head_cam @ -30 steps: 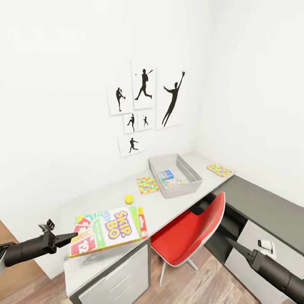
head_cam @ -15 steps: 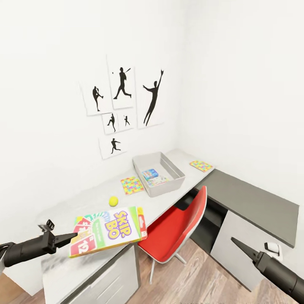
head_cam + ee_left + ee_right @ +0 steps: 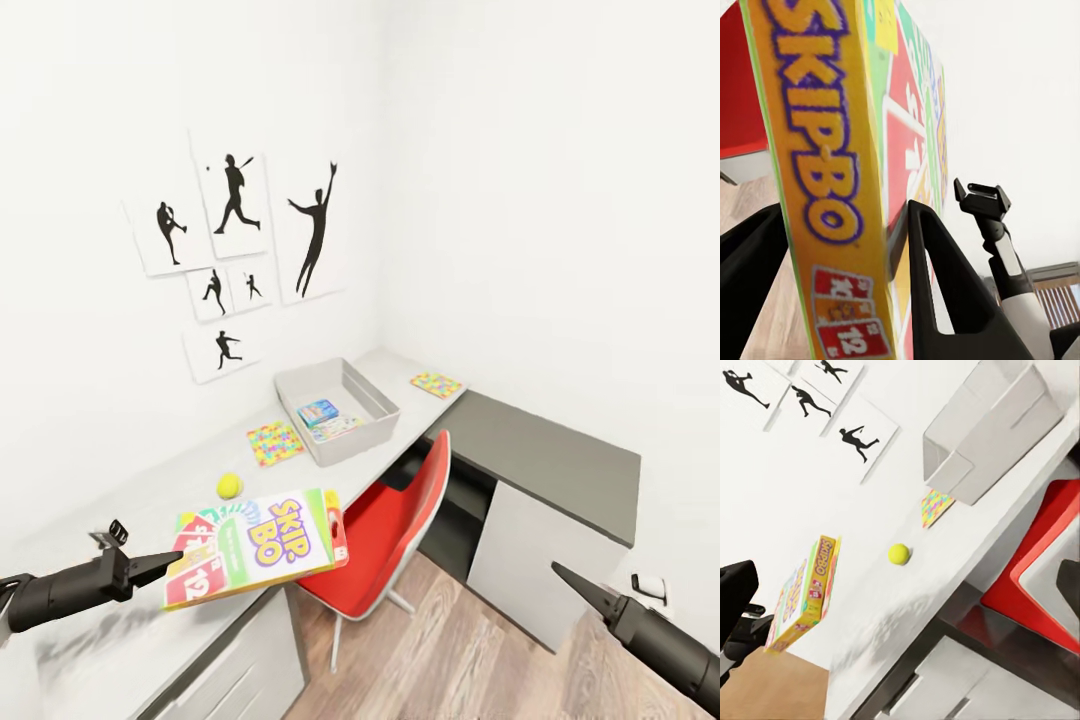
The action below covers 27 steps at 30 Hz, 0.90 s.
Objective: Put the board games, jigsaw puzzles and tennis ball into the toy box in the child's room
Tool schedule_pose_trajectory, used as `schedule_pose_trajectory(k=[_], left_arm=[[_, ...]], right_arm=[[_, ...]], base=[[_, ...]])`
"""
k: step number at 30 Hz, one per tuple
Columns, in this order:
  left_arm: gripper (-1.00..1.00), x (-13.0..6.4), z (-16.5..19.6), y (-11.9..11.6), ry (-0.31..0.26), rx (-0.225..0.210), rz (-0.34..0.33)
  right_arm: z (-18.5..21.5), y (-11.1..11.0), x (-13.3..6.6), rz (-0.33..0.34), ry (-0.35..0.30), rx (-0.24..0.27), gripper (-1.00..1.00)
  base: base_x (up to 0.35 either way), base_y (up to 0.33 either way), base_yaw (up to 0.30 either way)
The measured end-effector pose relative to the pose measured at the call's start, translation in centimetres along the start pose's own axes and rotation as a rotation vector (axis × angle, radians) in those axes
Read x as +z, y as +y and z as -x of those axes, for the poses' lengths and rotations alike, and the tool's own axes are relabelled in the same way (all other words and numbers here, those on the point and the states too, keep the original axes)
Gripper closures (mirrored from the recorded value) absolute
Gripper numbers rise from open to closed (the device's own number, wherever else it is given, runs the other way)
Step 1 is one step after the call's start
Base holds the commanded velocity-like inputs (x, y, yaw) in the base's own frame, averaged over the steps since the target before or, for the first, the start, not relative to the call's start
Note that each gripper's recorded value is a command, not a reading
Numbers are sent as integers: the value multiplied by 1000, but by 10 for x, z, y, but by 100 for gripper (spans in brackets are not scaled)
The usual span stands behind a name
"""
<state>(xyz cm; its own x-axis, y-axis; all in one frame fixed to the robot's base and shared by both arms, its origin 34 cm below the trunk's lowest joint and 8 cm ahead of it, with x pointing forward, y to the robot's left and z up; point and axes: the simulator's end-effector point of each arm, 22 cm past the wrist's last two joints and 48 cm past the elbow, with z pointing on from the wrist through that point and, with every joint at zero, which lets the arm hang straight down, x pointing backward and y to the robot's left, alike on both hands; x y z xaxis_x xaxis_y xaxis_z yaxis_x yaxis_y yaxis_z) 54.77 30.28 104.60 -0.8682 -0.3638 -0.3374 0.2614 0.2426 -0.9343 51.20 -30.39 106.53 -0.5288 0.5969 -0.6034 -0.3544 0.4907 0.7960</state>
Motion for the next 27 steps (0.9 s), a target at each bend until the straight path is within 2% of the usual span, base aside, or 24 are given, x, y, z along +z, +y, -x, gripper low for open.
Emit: schedule_pose_trajectory(k=[5,8,15,22,27], left_arm=[[100,0,0,0,-2,15,-2],[100,0,0,0,-3,37,-5],[100,1,0,2,-3,42,-4],[100,1,-2,7,0,32,1],[100,1,-3,7,-1,30,-1]], right_arm=[[-1,-1,0,-2,1,1,-100],[-1,-2,0,-5,4,1,-100],[-3,-3,1,-9,8,2,-100],[-6,-6,3,-15,16,6,-100],[-8,-5,4,-13,19,5,-100]], base=[[0,-52,-264],[0,-236,-264],[0,-285,-221],[116,-195,-44],[269,-47,151]])
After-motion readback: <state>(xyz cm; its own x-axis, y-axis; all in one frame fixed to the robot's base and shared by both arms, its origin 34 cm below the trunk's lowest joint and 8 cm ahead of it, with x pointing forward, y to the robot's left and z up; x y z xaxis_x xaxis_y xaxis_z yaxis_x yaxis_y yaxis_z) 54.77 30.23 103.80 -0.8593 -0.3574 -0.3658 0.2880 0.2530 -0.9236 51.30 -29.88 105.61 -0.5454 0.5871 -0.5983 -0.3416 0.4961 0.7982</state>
